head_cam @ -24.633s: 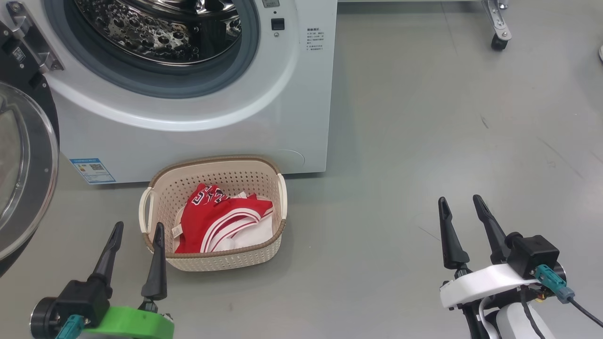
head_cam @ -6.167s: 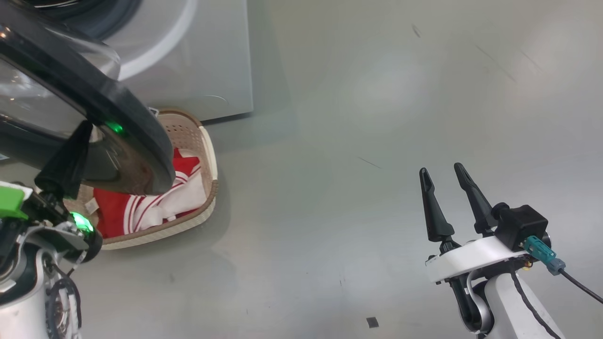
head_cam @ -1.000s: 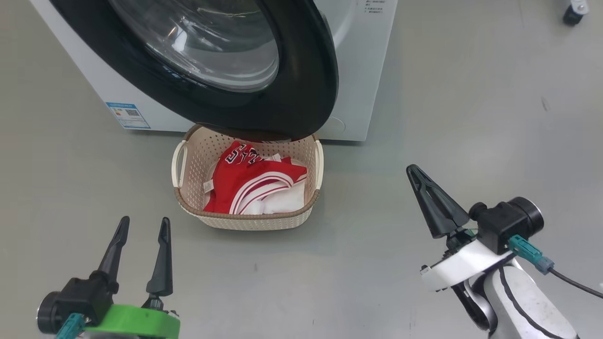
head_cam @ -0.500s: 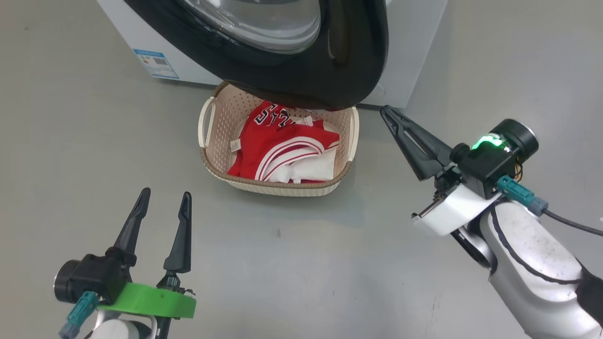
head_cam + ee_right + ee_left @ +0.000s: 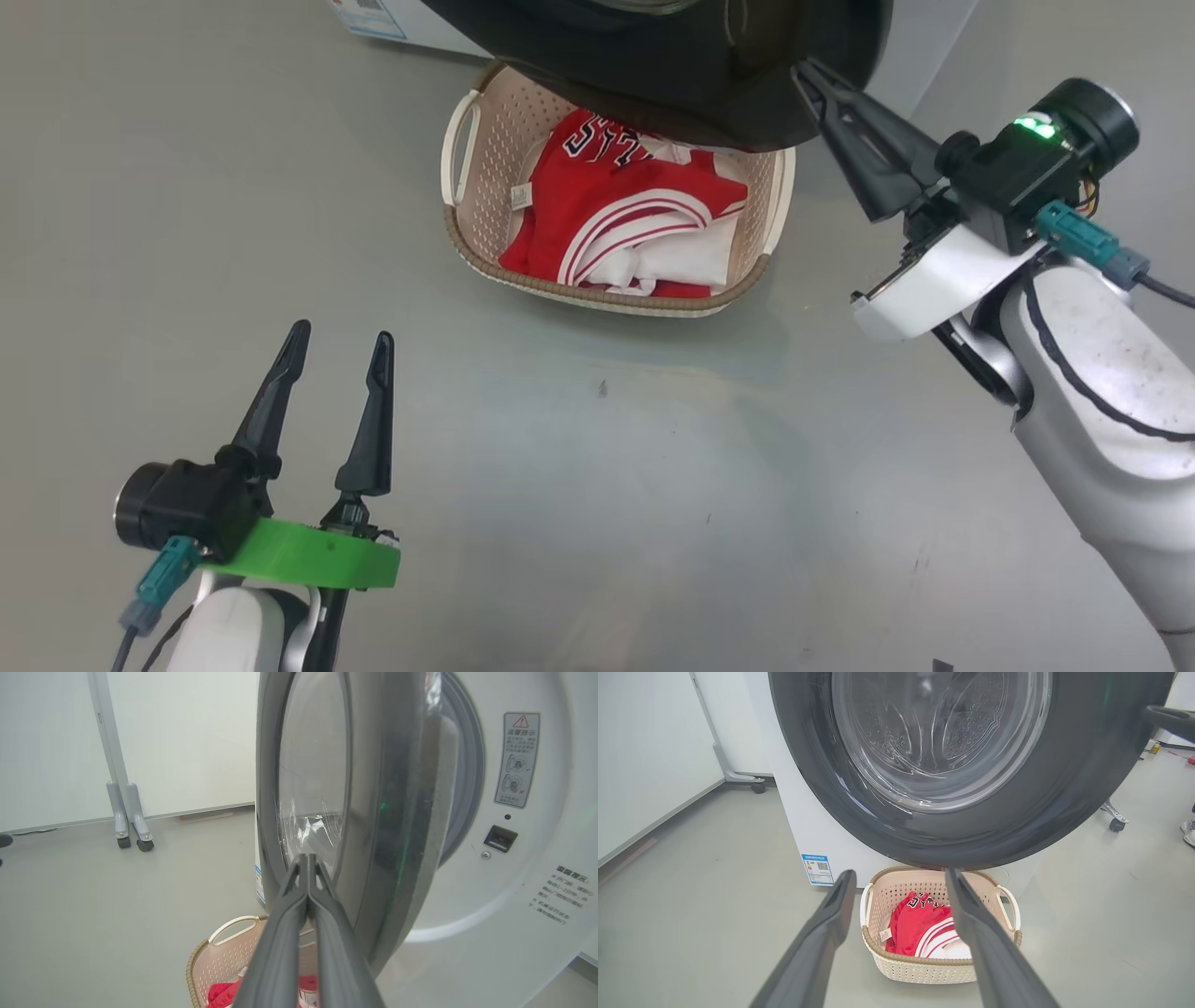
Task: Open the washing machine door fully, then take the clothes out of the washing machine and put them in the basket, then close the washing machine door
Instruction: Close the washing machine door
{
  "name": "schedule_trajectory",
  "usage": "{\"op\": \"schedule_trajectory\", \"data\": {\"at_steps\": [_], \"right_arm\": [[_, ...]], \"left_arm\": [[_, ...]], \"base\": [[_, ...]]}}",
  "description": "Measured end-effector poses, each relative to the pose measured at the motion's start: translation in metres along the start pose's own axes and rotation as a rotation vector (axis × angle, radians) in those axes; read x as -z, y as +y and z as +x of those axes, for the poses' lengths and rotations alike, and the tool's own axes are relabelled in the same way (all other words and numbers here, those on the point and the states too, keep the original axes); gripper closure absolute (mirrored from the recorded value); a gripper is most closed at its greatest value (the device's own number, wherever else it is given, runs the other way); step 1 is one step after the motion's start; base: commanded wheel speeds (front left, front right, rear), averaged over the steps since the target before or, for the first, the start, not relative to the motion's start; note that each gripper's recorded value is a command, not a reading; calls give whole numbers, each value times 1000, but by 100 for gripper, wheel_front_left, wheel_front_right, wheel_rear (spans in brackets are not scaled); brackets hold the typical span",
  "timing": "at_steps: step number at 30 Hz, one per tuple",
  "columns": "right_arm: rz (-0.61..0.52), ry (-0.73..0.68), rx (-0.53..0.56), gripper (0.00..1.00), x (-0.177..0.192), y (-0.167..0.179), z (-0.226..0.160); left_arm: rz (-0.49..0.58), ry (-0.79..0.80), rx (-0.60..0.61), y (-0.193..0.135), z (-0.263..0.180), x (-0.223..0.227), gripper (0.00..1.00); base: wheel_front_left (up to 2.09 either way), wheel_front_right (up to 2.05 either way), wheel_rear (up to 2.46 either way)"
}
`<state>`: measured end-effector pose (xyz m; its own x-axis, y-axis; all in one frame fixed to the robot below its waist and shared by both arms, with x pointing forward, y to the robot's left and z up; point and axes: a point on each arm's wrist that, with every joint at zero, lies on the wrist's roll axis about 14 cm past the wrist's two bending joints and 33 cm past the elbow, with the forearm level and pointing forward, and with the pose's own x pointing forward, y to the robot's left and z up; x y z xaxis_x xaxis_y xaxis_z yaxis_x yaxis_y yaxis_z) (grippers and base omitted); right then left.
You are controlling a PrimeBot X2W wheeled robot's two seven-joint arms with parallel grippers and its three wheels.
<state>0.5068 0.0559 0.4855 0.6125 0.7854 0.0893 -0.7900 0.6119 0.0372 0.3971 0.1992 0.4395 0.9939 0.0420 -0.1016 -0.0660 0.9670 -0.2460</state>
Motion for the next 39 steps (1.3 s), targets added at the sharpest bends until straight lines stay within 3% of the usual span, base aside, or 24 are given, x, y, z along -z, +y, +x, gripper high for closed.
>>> {"op": "schedule_trajectory", "data": {"at_steps": [11,39], "right_arm": [[47,25,-9,100,32,-22,27],[-23,-55,139,100,25,-138,70]], "left_arm": [[5,24,-55,18,10,9,0],[1,136,-95,31,16,49,0]], "base": [[0,0,0],[0,0,0]]}}
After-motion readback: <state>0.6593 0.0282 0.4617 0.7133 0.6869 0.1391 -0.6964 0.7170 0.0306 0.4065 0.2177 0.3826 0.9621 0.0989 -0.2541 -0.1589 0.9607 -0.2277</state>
